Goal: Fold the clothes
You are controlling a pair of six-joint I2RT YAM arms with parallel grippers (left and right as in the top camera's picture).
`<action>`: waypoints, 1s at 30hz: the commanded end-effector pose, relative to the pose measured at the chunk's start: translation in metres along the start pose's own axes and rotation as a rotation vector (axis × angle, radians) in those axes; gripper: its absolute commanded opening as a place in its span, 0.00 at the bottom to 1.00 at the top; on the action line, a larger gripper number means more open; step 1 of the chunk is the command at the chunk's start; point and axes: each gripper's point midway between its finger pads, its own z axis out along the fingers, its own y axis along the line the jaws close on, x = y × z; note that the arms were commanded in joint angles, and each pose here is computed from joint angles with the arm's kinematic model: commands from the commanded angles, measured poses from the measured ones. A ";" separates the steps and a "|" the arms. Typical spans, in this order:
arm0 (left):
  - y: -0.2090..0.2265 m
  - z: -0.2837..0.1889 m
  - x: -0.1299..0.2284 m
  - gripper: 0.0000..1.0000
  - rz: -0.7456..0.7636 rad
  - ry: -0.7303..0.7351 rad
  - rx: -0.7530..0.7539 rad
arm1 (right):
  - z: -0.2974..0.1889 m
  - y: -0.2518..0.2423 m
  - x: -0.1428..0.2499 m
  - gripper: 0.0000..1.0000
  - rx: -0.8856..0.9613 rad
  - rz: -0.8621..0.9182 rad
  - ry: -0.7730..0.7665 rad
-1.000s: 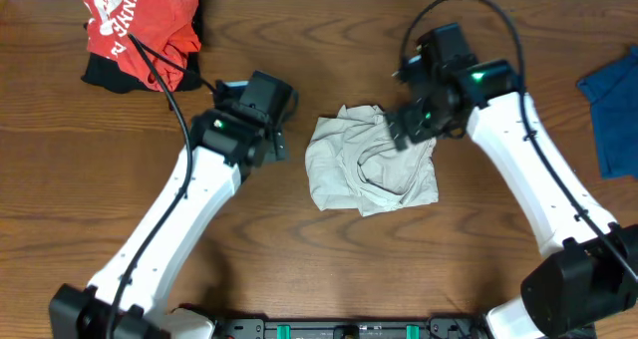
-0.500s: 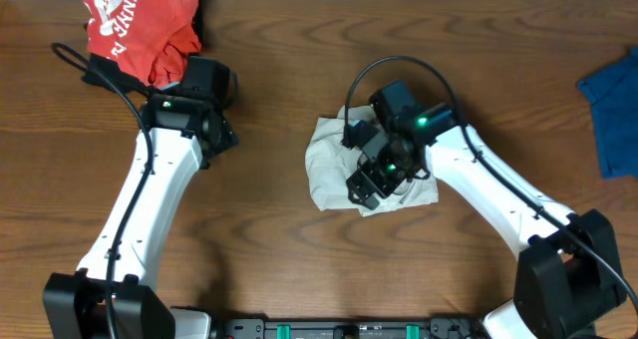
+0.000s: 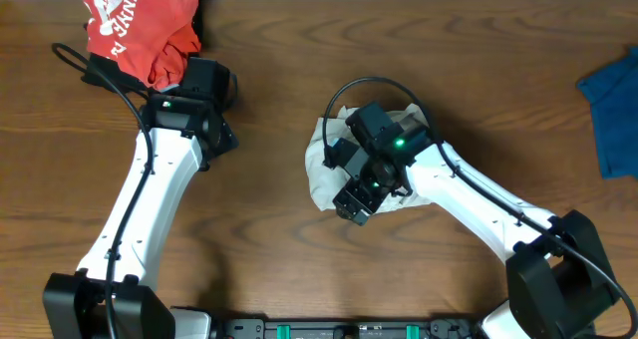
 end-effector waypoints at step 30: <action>-0.012 0.000 0.019 0.98 0.116 0.094 0.085 | -0.031 -0.075 0.032 0.01 0.312 0.250 0.110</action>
